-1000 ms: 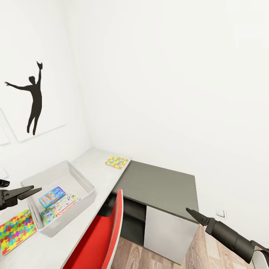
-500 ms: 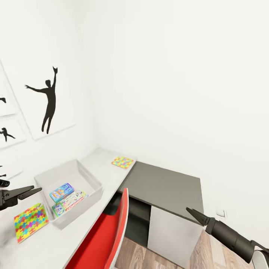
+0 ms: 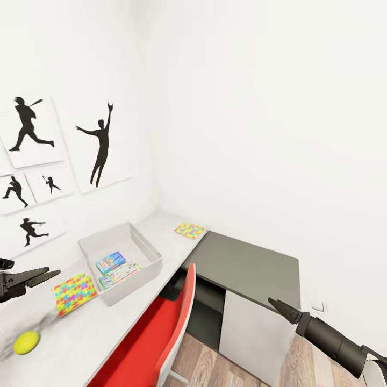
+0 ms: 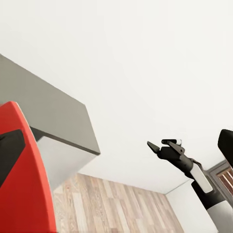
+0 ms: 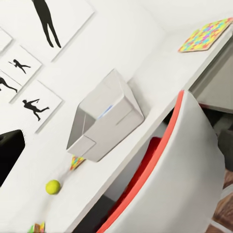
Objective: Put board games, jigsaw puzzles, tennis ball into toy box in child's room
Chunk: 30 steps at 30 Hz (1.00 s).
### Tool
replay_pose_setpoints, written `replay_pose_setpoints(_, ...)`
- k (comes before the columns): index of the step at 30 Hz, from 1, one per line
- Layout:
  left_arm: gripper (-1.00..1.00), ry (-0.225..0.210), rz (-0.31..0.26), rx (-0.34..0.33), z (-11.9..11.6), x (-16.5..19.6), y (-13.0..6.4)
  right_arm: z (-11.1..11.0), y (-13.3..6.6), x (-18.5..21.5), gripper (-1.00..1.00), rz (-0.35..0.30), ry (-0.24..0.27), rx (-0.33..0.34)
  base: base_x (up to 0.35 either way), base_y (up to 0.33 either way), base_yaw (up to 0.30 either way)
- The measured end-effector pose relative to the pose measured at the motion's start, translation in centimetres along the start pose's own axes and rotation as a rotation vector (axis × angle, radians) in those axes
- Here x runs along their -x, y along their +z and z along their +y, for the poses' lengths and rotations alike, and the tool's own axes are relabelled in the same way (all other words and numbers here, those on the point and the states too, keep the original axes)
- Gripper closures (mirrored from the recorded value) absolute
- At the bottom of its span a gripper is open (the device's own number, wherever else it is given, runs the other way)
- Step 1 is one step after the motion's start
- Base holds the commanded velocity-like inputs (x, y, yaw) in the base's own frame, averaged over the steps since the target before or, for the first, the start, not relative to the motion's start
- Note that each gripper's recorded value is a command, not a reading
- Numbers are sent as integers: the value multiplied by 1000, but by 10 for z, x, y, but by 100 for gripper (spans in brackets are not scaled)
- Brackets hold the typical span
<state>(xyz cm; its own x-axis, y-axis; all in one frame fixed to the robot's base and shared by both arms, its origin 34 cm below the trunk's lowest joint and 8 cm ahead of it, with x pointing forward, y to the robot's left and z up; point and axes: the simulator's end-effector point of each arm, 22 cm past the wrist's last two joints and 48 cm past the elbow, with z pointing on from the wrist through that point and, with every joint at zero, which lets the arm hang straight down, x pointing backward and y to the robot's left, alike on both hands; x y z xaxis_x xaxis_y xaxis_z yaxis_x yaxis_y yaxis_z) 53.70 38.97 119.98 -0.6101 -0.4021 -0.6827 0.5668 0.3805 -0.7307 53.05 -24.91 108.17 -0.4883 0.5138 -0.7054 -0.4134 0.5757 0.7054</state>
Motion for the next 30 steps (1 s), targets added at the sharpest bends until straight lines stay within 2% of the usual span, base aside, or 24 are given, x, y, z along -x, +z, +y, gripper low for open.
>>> replay_pose_setpoints(17,-100,16,-7,-8,-7,2,-2,5,-2,5,-100,-10,-11,7,-131,35,234)
replay_pose_setpoints(30,-100,23,-12,-13,-12,4,-3,9,-3,7,-100,-16,-20,11,-20,8,252)
